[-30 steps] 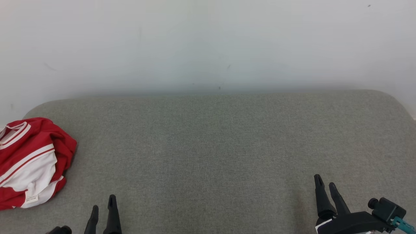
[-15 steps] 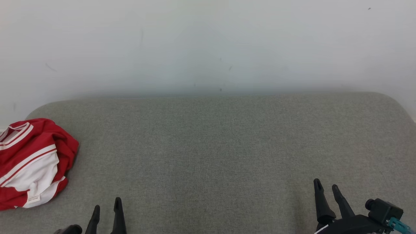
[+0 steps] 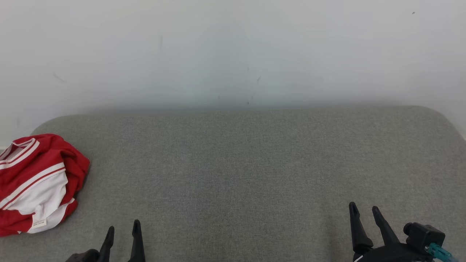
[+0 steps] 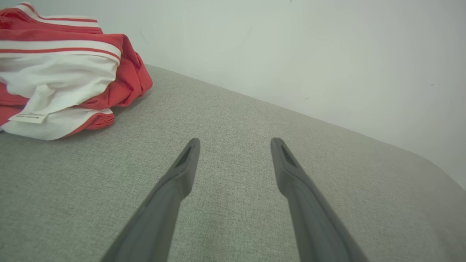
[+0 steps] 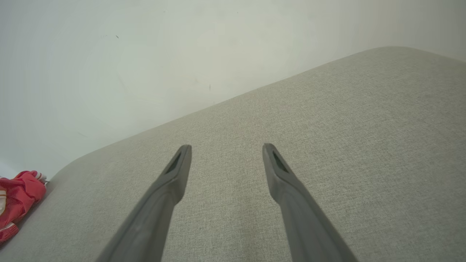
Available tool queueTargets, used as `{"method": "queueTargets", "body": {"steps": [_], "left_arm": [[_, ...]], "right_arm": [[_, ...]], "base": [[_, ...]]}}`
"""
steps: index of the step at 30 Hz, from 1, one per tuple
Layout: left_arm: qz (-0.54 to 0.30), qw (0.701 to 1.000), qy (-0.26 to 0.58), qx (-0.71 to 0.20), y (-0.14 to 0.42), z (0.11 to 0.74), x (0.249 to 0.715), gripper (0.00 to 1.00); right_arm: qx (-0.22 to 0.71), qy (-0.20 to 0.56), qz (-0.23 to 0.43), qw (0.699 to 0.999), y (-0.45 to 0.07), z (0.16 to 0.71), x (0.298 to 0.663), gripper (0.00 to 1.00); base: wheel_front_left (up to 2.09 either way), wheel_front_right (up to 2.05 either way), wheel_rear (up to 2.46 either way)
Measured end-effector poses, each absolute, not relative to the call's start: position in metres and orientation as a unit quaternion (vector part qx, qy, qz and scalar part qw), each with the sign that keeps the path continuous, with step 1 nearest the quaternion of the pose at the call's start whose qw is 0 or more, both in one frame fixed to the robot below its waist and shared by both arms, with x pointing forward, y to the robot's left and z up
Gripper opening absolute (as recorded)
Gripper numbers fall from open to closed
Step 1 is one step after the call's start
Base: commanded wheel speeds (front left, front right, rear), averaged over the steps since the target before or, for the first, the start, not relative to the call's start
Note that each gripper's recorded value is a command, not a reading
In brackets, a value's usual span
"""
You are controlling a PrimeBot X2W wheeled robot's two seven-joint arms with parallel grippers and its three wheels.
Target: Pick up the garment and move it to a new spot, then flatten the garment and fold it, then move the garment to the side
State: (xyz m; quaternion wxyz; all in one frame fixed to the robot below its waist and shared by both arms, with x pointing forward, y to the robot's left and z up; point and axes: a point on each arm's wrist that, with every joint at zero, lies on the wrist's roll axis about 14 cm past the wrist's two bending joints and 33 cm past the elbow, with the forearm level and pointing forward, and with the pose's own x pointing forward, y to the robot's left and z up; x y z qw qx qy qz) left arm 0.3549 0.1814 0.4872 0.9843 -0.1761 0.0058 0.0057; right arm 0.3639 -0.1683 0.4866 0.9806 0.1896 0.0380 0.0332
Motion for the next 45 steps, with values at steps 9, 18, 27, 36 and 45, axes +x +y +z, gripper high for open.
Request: {"method": "queueTargets", "body": {"steps": [9, 18, 27, 36, 45], "left_arm": [[-0.002, 0.989, 0.000, -0.146, 0.179, 0.489, 0.354, 1.00], [-0.006, 0.992, -0.004, -0.125, 0.178, 0.489, 0.352, 1.00], [-0.010, 0.994, -0.009, -0.107, 0.176, 0.489, 0.349, 1.00], [-0.007, 0.995, -0.007, -0.094, 0.176, 0.485, 0.343, 1.00], [-0.009, 0.996, -0.006, -0.091, 0.176, 0.484, 0.343, 1.00]], "right_arm": [[0.154, 0.032, 0.037, 0.987, -0.168, 0.488, 0.361, 1.00], [0.117, 0.030, 0.044, 0.992, -0.166, 0.489, 0.359, 1.00], [0.081, 0.028, 0.053, 0.995, -0.163, 0.490, 0.354, 1.00], [0.051, 0.025, 0.059, 0.997, -0.160, 0.491, 0.352, 1.00], [0.044, 0.027, 0.058, 0.997, -0.162, 0.490, 0.351, 1.00]], "base": [[0.00, 0.00, 0.00], [0.00, 0.00, 0.00], [0.00, 0.00, 0.00], [0.00, 0.00, 0.00], [0.00, 0.00, 0.00]]}}
